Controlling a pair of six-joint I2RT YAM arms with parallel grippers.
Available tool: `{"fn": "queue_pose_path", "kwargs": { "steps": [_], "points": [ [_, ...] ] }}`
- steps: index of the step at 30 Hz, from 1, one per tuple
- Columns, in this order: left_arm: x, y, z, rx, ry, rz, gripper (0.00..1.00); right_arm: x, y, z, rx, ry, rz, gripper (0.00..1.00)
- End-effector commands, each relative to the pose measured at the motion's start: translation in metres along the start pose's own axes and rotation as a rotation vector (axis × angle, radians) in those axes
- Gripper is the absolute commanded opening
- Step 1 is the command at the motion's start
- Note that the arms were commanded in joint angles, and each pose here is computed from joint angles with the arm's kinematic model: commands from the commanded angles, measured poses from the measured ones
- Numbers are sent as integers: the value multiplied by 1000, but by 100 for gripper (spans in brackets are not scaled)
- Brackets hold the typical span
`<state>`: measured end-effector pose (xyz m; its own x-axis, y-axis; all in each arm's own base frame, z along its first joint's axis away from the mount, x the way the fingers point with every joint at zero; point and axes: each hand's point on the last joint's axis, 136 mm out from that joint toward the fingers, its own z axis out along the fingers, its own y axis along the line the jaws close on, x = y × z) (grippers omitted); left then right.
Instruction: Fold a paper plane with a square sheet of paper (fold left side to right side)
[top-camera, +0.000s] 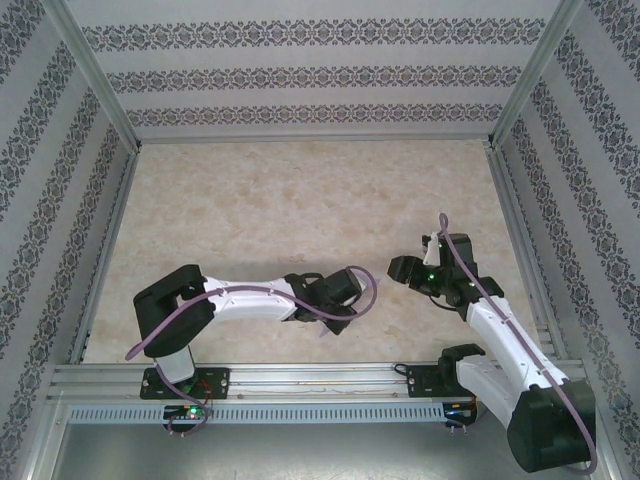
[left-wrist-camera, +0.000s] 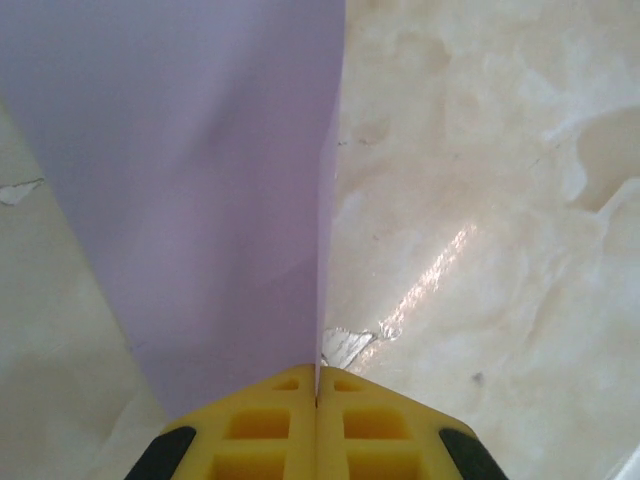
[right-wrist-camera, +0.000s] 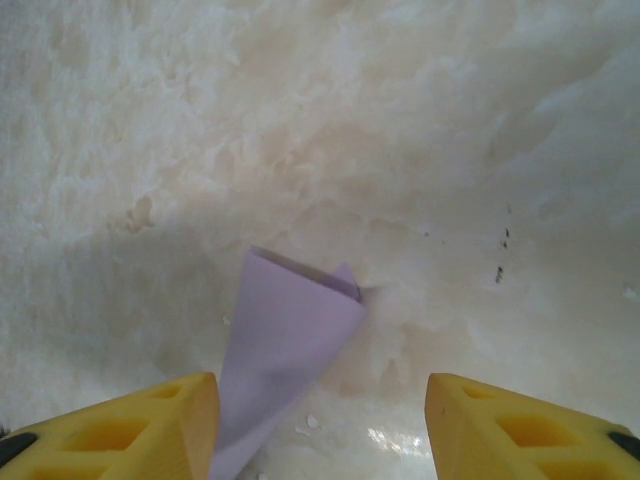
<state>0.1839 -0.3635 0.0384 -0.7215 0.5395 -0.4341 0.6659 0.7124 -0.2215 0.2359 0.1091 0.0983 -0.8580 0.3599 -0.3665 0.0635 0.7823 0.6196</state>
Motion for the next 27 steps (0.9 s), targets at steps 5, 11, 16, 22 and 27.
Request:
{"fn": "queue_pose_path", "kwargs": {
  "steps": [5, 11, 16, 22, 27],
  "points": [
    [-18, -12, -6, 261, -64, -214, 0, 20, -4, 4, -30, 66, -12, 57],
    [-33, -6, -12, 406, -148, -359, 0, 26, 0, 8, -77, 86, -13, 57],
    [-41, -1, -18, 463, -196, -418, 0, 30, 2, 13, -104, 97, -7, 57],
    [-46, 6, -19, 521, -248, -495, 0, 34, 7, 20, -134, 102, 2, 57],
    [-45, 10, -13, 541, -252, -534, 0, 33, 14, 26, -154, 101, 14, 57]
  ]
}}
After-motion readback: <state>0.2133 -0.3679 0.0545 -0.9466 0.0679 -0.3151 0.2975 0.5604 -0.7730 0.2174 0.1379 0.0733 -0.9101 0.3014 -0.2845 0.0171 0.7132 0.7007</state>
